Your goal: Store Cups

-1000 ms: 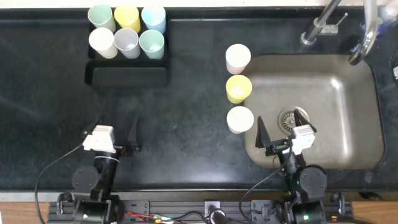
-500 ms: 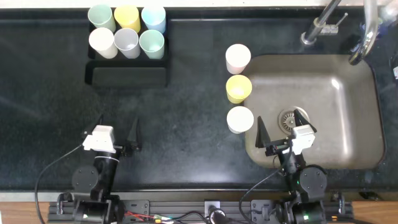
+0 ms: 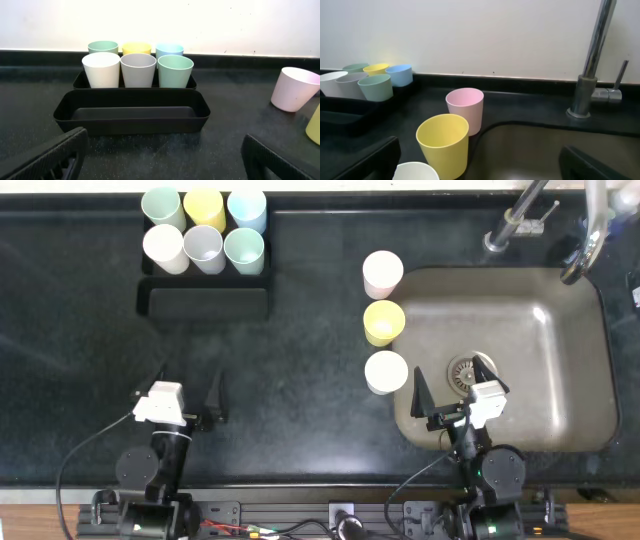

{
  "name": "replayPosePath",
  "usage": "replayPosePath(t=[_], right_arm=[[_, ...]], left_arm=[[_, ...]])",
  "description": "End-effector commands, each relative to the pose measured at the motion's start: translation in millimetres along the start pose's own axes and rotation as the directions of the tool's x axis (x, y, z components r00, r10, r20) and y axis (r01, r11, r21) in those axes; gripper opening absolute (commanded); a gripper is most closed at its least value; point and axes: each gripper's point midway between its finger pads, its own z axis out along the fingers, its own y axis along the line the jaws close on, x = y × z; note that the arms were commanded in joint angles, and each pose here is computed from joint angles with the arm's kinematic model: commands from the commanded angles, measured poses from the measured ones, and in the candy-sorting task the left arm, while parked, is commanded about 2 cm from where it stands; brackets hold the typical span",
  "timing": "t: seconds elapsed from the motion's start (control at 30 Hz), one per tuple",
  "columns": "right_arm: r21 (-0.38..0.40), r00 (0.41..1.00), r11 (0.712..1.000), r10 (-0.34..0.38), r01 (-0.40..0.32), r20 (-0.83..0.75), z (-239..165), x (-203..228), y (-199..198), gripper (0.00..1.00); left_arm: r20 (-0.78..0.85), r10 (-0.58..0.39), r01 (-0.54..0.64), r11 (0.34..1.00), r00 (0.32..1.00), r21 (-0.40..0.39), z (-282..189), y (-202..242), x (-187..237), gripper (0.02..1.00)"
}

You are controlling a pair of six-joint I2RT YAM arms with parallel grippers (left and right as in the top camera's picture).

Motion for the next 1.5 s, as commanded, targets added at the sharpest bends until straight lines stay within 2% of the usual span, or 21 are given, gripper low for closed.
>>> replayPosePath(t=[0.03, 0.23, 0.33, 0.47, 0.63, 0.73, 0.9, 1.1, 1.23, 1.33, 1.5], right_arm=[[-0.006, 1.000, 1.000, 0.000, 0.000, -0.001, 0, 4, 1, 0.998], [-0.005, 1.000, 1.000, 0.000, 0.000, -0.001, 0, 4, 1, 0.998], [-0.006, 1.000, 1.000, 0.000, 0.000, -0.001, 0, 4, 1, 0.996], [-0.006, 1.000, 1.000, 0.000, 0.000, -0.001, 0, 4, 1, 0.998], [-0.005, 1.000, 1.000, 0.000, 0.000, -0.001, 0, 4, 1, 0.998], [-0.005, 1.000, 1.000, 0.000, 0.000, -0.001, 0, 4, 1, 0.998], [-0.005, 1.000, 1.000, 0.000, 0.000, -0.001, 0, 4, 1, 0.996], [-0.005, 1.000, 1.000, 0.000, 0.000, -0.001, 0, 4, 1, 0.998], [-0.006, 1.000, 1.000, 0.000, 0.000, -0.001, 0, 4, 1, 0.996], [-0.005, 1.000, 1.000, 0.000, 0.000, -0.001, 0, 4, 1, 0.998], [-0.005, 1.000, 1.000, 0.000, 0.000, -0.001, 0, 4, 1, 0.998]], left_arm=[[0.024, 0.004, -0.003, 1.000, 1.000, -0.019, 0, 2, -5, 1.000], [0.100, -0.141, 0.147, 0.988, 0.985, -0.055, 12, 14, -36, 1.000], [0.089, -0.145, 0.149, 0.988, 0.985, -0.036, 27, 11, -59, 1.000], [-0.030, -0.153, 0.153, 0.988, 0.988, 0.032, 58, -7, -89, 1.000], [-0.204, -0.099, 0.121, 0.988, 0.974, 0.100, 91, -41, -132, 1.000], [-0.297, -0.083, 0.124, 0.985, 0.951, 0.122, 108, -64, -153, 1.000], [-0.438, -0.107, 0.172, 0.979, 0.892, 0.109, 138, -103, -172, 1.000], [-0.594, -0.224, 0.260, 0.965, 0.772, -0.025, 173, -146, -159, 1.000], [-0.675, -0.179, 0.232, 0.973, 0.716, -0.011, 191, -182, -136, 0.998], [-0.722, -0.184, 0.215, 0.975, 0.667, -0.050, 199, -199, -113, 0.998], [-0.782, -0.159, 0.185, 0.981, 0.603, -0.057, 206, -222, -77, 0.998]])
